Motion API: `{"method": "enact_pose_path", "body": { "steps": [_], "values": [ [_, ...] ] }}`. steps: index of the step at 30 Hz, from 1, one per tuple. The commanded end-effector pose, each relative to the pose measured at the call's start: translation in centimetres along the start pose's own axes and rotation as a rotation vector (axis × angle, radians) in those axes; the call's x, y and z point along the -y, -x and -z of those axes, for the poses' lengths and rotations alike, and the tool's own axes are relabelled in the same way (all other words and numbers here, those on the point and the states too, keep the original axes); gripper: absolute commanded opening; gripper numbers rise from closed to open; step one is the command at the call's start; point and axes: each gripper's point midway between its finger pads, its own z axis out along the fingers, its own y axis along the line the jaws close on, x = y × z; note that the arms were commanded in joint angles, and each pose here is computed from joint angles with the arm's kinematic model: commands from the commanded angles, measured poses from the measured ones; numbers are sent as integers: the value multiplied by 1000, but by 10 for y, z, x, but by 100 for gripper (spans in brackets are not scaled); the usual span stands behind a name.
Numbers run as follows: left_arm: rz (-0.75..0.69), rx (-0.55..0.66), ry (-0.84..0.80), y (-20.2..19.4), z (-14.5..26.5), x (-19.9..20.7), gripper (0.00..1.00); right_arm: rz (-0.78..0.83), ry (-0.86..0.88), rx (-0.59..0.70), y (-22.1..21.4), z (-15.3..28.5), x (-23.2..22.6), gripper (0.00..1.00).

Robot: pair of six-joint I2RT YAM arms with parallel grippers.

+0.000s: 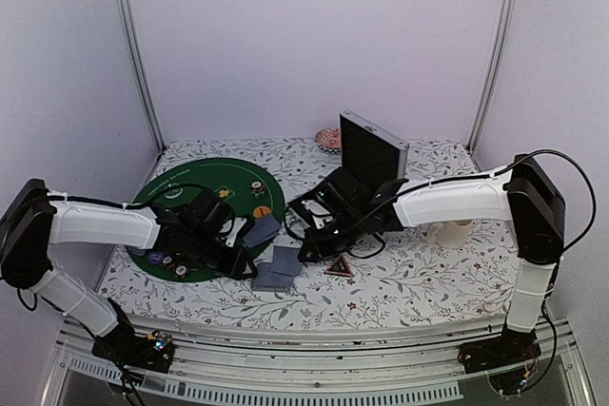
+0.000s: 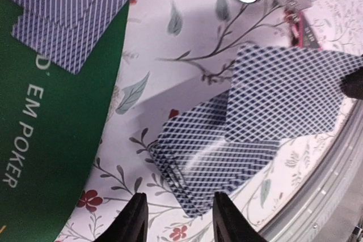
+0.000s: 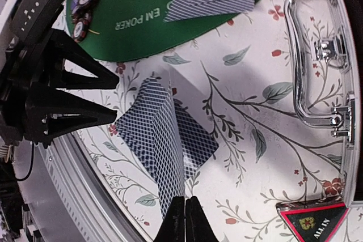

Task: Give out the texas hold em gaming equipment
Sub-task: Pick up the poker card from the face-down deck piles, then pass from the right arm to the left

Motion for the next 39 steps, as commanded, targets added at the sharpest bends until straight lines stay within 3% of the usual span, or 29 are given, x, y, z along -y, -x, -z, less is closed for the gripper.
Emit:
{"method": "enact_pose_path", "body": {
  "steps": [1, 6, 10, 17, 22, 29, 31, 34, 38, 39],
  "values": [
    [-149, 161, -119, 35, 44, 41, 43, 167, 70, 91, 18, 44, -29, 2],
    [-304, 393, -377, 58, 108, 97, 59, 358, 249, 202, 28, 95, -78, 2],
    [-354, 530, -483, 61, 151, 115, 72, 445, 333, 248, 30, 122, -102, 2],
    [-309, 610, -503, 67, 180, 100, 73, 528, 417, 299, 29, 149, -124, 2],
    [-328, 568, -617, 60, 182, 110, 65, 550, 460, 329, 31, 159, -134, 2],
    [-398, 568, -764, 56, 198, 133, 41, 550, 477, 350, 36, 160, -139, 2],
    [-400, 563, -769, 54, 196, 133, 31, 550, 485, 352, 37, 160, -140, 2],
    [-394, 547, -775, 52, 193, 133, 2, 547, 486, 350, 38, 157, -140, 2],
    [-391, 561, -767, 54, 195, 132, 0, 536, 465, 357, 40, 154, -136, 3],
    [-383, 580, -738, 58, 196, 130, 0, 525, 436, 371, 44, 154, -133, 7]
  ]
}}
